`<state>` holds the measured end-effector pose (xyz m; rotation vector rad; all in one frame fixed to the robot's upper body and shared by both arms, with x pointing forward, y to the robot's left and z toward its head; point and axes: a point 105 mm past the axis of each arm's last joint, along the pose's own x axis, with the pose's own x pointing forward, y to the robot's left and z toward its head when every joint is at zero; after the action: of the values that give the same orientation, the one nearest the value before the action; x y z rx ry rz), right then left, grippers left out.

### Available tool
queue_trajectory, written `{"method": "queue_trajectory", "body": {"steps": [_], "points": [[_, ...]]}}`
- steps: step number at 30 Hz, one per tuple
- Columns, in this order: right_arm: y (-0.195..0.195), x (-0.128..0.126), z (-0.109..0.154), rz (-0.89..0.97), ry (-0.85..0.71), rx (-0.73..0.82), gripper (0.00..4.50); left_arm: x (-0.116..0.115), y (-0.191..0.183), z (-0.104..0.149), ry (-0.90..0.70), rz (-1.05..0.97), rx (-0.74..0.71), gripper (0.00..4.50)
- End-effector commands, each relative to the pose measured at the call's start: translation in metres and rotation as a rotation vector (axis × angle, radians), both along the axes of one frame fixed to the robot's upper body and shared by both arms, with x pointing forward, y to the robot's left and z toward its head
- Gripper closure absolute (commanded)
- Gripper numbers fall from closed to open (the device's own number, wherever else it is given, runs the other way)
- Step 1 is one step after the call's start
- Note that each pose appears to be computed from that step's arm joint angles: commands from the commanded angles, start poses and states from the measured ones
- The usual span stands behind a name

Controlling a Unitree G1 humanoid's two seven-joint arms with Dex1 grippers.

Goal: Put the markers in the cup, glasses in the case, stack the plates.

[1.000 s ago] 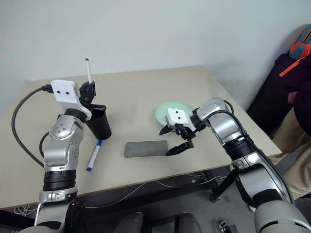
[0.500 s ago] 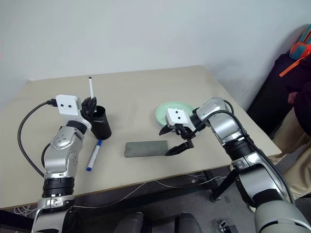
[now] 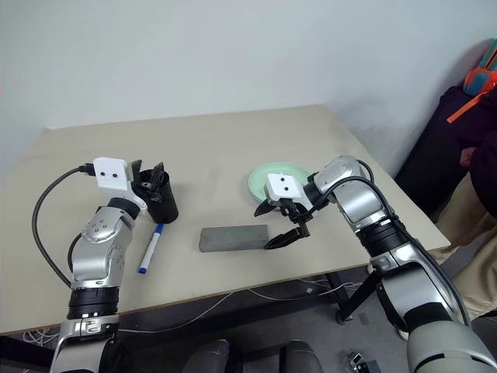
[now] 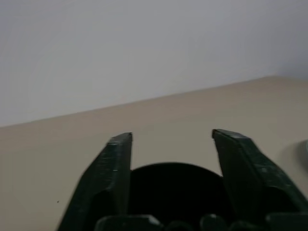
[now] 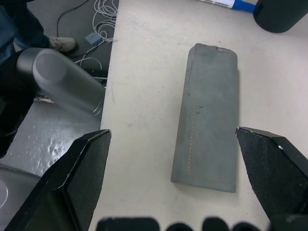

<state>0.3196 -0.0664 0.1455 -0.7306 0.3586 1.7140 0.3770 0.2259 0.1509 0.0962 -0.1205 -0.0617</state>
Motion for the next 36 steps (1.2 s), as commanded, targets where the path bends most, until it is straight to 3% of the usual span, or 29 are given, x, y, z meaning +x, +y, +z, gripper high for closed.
{"method": "queue_trajectory", "body": {"steps": [1, 2, 10, 18, 26, 36], "points": [[0.002, 0.001, 0.015, 0.016, -0.058, 0.01, 0.0, -0.001, 0.0, 0.013, -0.044, -0.01, 0.021, 0.46], [0.002, 0.001, 0.014, 0.016, -0.058, 0.01, 0.0, -0.002, 0.0, 0.013, -0.044, -0.012, 0.021, 0.07], [0.002, 0.001, 0.014, 0.016, -0.057, 0.009, 0.0, -0.016, -0.003, 0.041, -0.036, -0.091, 0.016, 0.03], [0.002, 0.001, 0.013, 0.016, -0.052, 0.007, 0.0, -0.064, -0.001, 0.042, 0.27, -0.28, 0.047, 0.03], [0.003, 0.0, 0.013, 0.023, -0.047, 0.007, 0.0, -0.095, 0.015, 0.012, 0.559, -0.235, 0.075, 0.03], [0.004, -0.001, 0.013, 0.026, -0.047, 0.008, 0.0, -0.094, 0.013, -0.045, 0.758, -0.069, 0.033, 0.03]]}}
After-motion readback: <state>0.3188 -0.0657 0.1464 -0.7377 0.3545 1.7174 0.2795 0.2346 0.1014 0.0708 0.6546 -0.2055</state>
